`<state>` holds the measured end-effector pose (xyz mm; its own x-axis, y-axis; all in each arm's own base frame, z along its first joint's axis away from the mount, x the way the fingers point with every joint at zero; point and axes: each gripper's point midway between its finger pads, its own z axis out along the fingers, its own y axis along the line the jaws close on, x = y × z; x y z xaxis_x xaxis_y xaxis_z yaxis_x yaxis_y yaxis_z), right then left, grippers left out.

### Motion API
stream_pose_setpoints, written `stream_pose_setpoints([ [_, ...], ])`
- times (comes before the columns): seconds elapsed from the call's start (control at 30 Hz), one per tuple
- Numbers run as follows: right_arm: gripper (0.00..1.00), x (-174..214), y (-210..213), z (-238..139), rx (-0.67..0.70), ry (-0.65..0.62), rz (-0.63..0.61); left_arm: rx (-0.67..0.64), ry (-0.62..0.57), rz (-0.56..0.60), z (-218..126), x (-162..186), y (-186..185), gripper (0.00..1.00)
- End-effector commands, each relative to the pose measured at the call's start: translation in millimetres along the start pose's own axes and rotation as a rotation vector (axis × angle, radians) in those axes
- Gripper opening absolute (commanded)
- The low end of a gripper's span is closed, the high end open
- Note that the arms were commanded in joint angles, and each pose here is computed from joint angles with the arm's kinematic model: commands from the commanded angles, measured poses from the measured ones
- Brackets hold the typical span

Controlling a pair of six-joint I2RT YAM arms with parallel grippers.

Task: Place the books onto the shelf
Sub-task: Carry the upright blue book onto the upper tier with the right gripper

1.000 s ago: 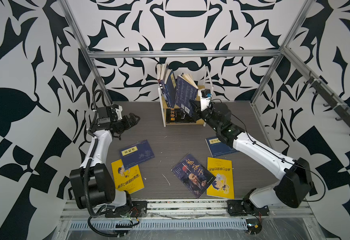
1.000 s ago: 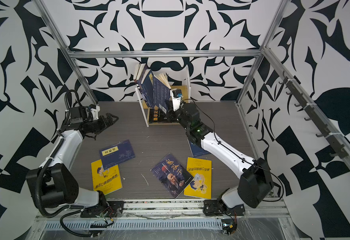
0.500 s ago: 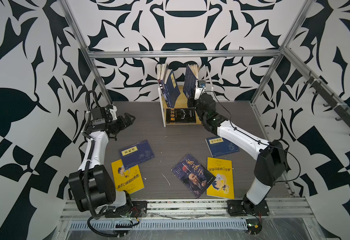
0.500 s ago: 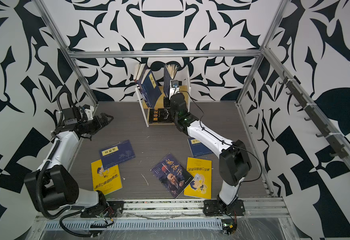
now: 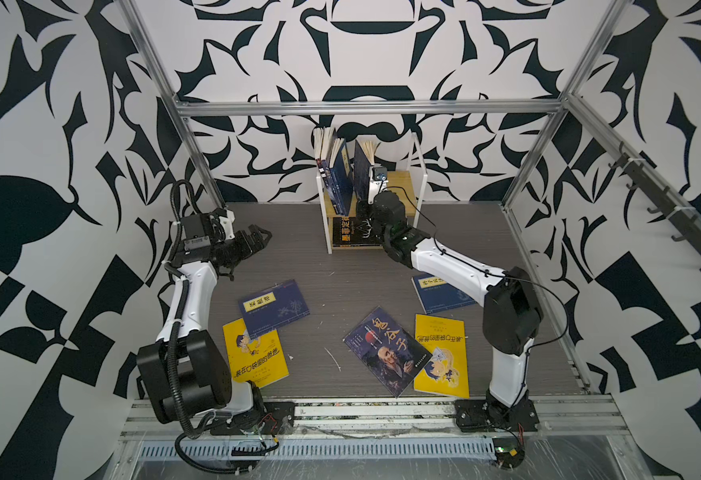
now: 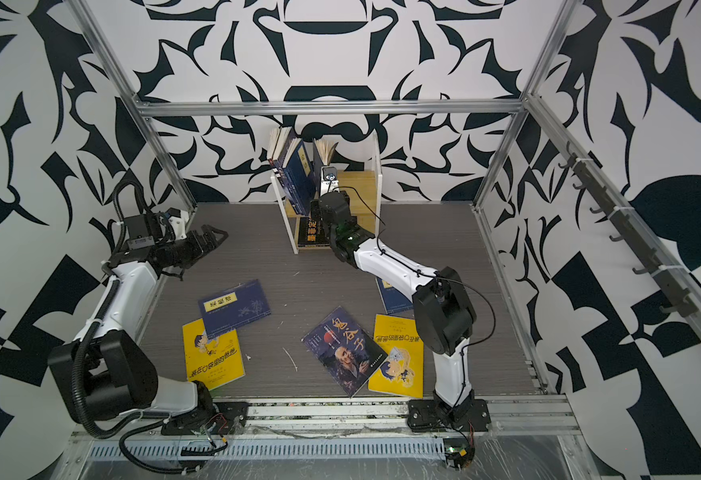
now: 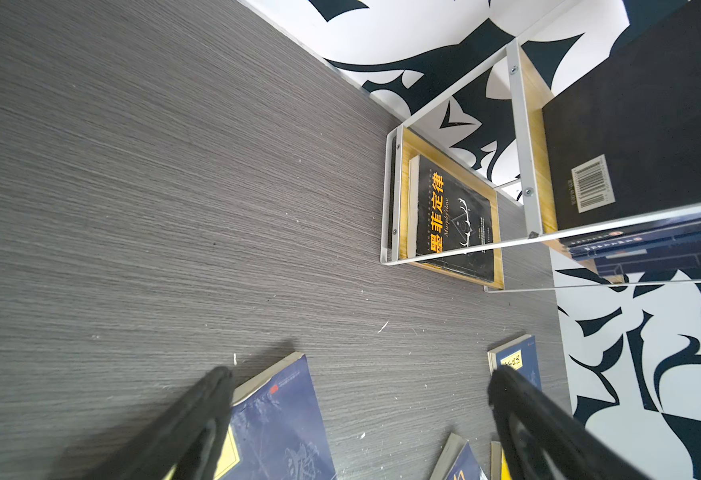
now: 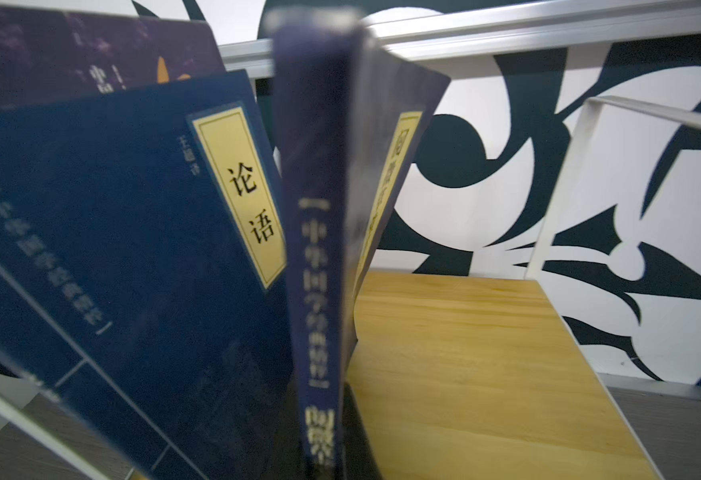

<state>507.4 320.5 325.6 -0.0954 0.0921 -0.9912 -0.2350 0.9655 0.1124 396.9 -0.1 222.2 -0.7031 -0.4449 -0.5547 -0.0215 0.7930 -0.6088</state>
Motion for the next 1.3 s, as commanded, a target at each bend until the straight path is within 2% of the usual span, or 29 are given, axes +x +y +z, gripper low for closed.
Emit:
stream_pose_setpoints([
  [0.0, 0.0, -51.8, 19.2, -4.9, -0.078, -0.128, 0.043, 0.016, -0.012, 0.018, -5.8, -8.1, -8.3, 1.0],
  [0.37, 0.0, -27.2, 36.4, 9.8, -0.148, -0.114, -0.033, 0.014, -0.011, 0.022, -5.4, -6.3, -7.3, 1.0],
  [0.77, 0.0, -2.3, 55.0, -2.9, -0.292, -0.117, -0.097, 0.007, -0.014, 0.022, -5.9, -6.2, -5.6, 1.0],
  [1.27, 0.24, 5.0, 69.1, -23.8, -0.401, -0.108, -0.179, 0.005, -0.017, 0.019, -6.2, -6.2, -3.4, 1.0],
])
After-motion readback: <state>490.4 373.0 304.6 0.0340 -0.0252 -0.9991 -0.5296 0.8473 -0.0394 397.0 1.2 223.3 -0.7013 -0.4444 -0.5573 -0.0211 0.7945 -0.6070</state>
